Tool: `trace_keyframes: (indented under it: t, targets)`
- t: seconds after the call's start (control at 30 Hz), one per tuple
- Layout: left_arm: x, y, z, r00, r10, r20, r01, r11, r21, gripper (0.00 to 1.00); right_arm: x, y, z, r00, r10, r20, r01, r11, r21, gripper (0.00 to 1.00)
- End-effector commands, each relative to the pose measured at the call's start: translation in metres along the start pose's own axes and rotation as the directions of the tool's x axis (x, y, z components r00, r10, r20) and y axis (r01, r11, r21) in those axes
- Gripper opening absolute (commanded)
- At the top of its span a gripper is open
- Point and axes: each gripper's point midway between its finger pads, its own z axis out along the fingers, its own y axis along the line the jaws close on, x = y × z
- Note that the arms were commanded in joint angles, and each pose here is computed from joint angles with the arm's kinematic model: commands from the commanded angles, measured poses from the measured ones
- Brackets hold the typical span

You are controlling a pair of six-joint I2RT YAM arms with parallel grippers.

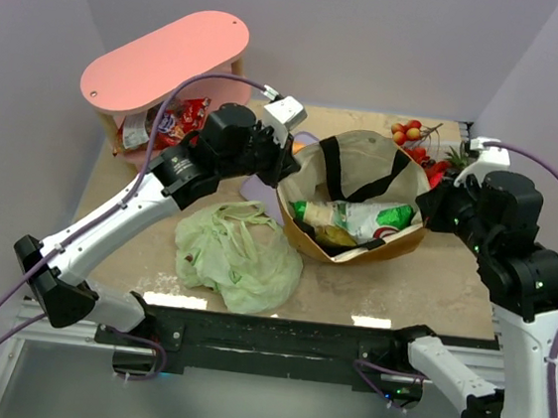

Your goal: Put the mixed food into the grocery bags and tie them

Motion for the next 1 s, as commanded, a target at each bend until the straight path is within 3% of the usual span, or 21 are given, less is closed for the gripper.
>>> trace_keyframes:
  t: [0.0, 0.3, 0.47, 0.5, 0.53, 0.6, 0.63, 0.73, 0.8, 0.97]
  targets:
    - [-0.031, -0.016, -0.02, 0.996, -0.024, 0.09, 0.017, 0.997, 0.076, 0.0, -0.004, 0.014, 0.007, 1.0, 0.004, 0.025, -0.003, 0.997, -0.079, 0.0]
    - [0.033, 0.001, 0.002, 0.991, -0.082, -0.108, 0.094, 0.989, 0.11, 0.0, 0.03, 0.023, 0.032, 0.998, 0.022, -0.062, -0.031, 0.99, -0.139, 0.0]
    - [0.04, 0.012, 0.01, 0.989, -0.077, -0.125, 0.088, 0.992, 0.085, 0.0, 0.047, 0.016, 0.055, 0.995, 0.028, -0.097, -0.037, 0.995, -0.095, 0.0]
    - [0.037, 0.017, 0.011, 0.991, -0.072, -0.111, 0.079, 0.995, 0.059, 0.07, 0.048, 0.015, 0.057, 0.995, 0.035, -0.092, -0.044, 0.995, -0.091, 0.0]
    - [0.033, 0.02, 0.01, 0.993, -0.065, -0.097, 0.07, 0.997, 0.045, 0.28, 0.045, 0.014, 0.06, 0.996, 0.04, -0.075, -0.047, 0.995, -0.085, 0.0]
    - [0.021, 0.028, 0.006, 0.998, -0.035, -0.053, 0.035, 0.999, 0.001, 0.51, 0.049, 0.012, 0.063, 0.996, 0.047, -0.075, -0.053, 0.996, -0.075, 0.0]
    - [0.012, 0.03, 0.002, 0.999, -0.022, -0.025, 0.021, 1.0, -0.019, 0.7, 0.048, 0.013, 0.065, 0.996, 0.048, -0.071, -0.053, 0.996, -0.076, 0.0]
    - [-0.013, 0.056, -0.016, 0.998, 0.018, 0.059, -0.007, 0.984, -0.179, 0.97, 0.05, 0.012, 0.07, 0.996, 0.049, -0.071, -0.054, 0.996, -0.07, 0.0]
    - [-0.025, 0.079, -0.036, 0.993, 0.034, 0.109, 0.004, 0.945, -0.328, 1.0, 0.054, 0.01, 0.073, 0.995, 0.05, -0.083, -0.055, 0.996, -0.063, 0.0]
    - [-0.034, 0.102, -0.074, 0.981, 0.028, 0.194, 0.064, 0.89, -0.451, 1.0, 0.054, 0.01, 0.077, 0.996, 0.046, -0.079, -0.051, 0.997, -0.063, 0.0]
